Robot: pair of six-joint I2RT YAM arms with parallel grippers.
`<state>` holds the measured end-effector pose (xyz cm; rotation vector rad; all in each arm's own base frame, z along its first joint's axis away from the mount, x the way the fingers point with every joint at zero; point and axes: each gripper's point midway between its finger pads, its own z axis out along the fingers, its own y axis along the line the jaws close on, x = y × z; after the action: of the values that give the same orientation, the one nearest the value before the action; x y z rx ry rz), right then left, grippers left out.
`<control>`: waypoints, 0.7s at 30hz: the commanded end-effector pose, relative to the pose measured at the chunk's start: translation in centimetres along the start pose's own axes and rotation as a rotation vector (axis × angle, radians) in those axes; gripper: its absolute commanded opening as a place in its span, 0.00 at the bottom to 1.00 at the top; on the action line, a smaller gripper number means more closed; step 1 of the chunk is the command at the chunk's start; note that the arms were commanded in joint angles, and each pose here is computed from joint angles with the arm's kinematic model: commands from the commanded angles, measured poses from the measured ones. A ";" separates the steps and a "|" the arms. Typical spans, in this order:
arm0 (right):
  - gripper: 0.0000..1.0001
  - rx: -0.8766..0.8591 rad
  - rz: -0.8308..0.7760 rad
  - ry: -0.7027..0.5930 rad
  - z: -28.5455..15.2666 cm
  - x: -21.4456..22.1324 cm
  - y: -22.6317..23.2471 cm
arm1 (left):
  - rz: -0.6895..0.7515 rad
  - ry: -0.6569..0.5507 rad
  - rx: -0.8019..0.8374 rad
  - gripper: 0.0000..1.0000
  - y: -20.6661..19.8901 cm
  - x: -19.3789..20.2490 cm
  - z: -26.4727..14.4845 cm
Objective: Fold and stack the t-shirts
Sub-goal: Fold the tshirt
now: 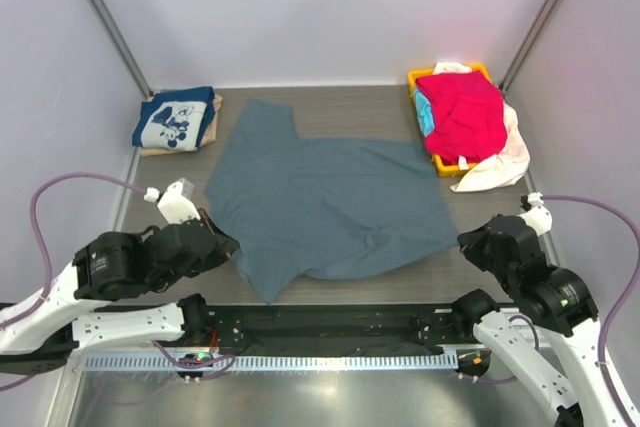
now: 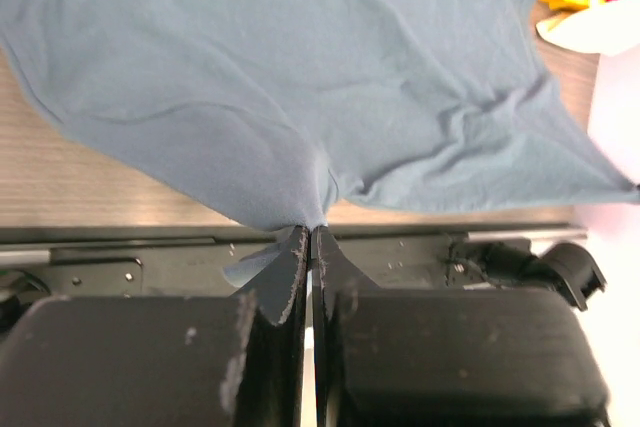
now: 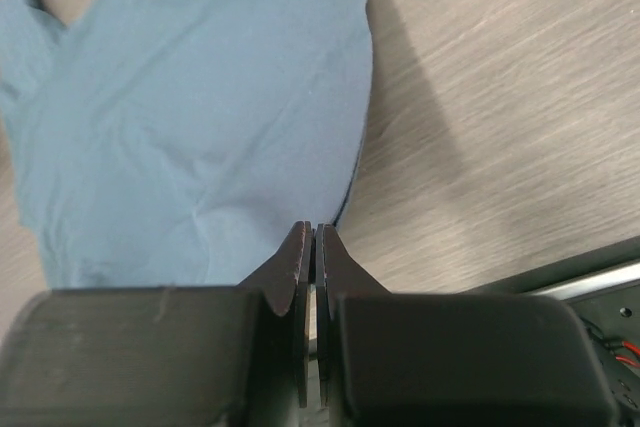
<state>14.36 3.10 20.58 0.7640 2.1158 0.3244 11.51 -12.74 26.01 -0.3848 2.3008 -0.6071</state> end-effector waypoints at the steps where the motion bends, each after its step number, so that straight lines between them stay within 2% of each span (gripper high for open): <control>1: 0.01 0.011 -0.016 0.037 1.9 1.4 0.2 | 0.214 -0.057 -0.275 0.00 6.8 -1.4 -0.7; 4: 0.01 -0.016 -0.030 0.053 4.1 1.9 1.8 | 0.283 -0.096 -0.248 0.00 4.6 -1.9 0.6; 6: 0.01 -0.035 -0.049 0.017 4.8 0.9 3.0 | 0.333 -0.125 -0.244 0.00 3.3 -2.6 1.2; 8: 0.01 -0.007 -0.082 0.005 5.7 0.0 4.0 | 0.374 -0.157 -0.325 0.00 3.1 -3.9 2.0; 9: 0.01 -0.007 -0.107 -0.006 6.0 -0.6 4.6 | 0.360 -0.176 -0.313 0.00 2.1 -4.8 2.2; 10: 0.01 0.039 -0.135 -0.003 7.0 -0.8 4.6 | 0.396 -0.156 -0.347 0.00 2.5 -5.5 2.8; 12: 0.01 0.039 -0.156 -0.038 7.2 -2.3 5.9 | 0.371 -0.148 -0.305 0.00 0.9 -6.4 4.6; 13: 0.01 0.061 -0.180 -0.057 7.6 -2.9 6.0 | 0.376 -0.153 -0.348 0.00 2.0 -7.9 5.2; 14: 0.01 0.079 -0.198 -0.066 8.1 -3.4 6.5 | 0.366 -0.120 -0.336 0.00 1.8 -7.9 6.0; 17: 0.01 0.115 -0.229 -0.122 8.8 -5.3 7.2 | 0.341 -0.119 -0.368 0.00 2.3 -10.4 7.4; 21: 0.01 0.170 -0.263 -0.124 11.6 -6.1 7.8 | 0.315 -0.073 -0.409 0.00 2.9 -12.3 11.0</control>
<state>26.35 5.91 18.84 0.5789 2.2175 0.0168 24.25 -7.24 23.63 -0.3077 2.3600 0.1087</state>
